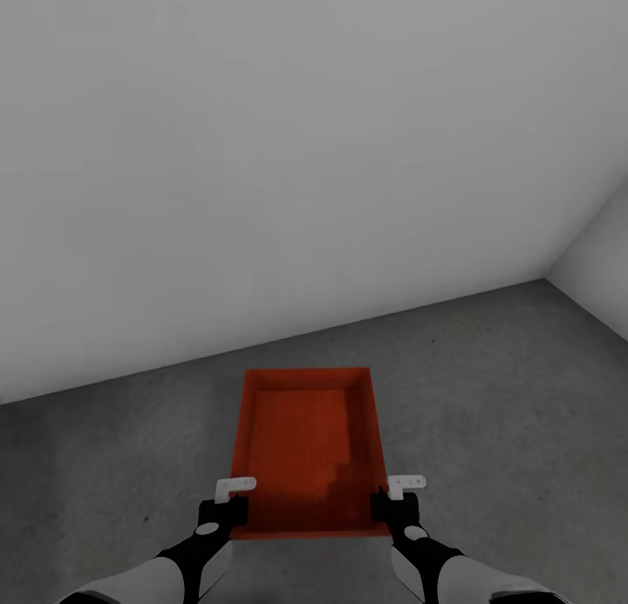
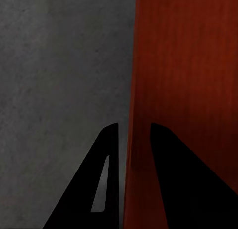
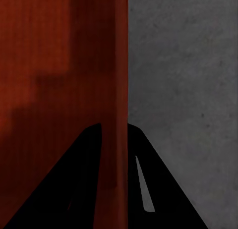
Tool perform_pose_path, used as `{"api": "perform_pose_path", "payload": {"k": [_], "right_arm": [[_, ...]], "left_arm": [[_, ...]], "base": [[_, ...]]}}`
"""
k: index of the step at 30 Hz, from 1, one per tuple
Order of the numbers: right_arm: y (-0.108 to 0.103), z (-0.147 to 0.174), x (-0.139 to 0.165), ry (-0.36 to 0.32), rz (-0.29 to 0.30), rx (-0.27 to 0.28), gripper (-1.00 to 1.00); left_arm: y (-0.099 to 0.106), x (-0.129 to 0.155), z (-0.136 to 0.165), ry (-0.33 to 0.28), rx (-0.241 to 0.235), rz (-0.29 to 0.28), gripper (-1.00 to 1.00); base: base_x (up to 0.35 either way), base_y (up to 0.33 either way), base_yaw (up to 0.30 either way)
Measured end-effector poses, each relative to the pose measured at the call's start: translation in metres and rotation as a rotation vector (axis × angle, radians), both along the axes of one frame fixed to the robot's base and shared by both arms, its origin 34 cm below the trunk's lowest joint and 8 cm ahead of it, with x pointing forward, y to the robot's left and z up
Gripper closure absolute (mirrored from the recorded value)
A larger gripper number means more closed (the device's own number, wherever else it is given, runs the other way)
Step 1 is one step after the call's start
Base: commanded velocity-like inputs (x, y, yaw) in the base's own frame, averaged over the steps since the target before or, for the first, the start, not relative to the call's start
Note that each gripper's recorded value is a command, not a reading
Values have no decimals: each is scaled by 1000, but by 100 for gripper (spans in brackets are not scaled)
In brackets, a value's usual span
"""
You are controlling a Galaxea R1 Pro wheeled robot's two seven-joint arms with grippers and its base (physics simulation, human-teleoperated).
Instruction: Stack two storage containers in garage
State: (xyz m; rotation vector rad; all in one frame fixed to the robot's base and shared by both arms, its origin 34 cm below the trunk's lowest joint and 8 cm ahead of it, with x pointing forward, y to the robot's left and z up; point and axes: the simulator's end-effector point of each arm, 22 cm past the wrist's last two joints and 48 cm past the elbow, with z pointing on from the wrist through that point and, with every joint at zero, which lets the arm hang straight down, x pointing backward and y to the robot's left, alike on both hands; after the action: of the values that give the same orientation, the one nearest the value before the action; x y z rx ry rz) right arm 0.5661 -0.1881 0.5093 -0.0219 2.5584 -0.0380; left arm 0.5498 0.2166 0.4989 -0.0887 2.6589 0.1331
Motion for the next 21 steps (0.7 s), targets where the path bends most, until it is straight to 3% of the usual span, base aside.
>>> {"api": "perform_pose_path", "payload": {"k": [21], "right_arm": [[0,-8,1,-4,3,-1,100]], "left_arm": [[0,0,-9,-4,-2,4,100]], "base": [[0,0,0]]}}
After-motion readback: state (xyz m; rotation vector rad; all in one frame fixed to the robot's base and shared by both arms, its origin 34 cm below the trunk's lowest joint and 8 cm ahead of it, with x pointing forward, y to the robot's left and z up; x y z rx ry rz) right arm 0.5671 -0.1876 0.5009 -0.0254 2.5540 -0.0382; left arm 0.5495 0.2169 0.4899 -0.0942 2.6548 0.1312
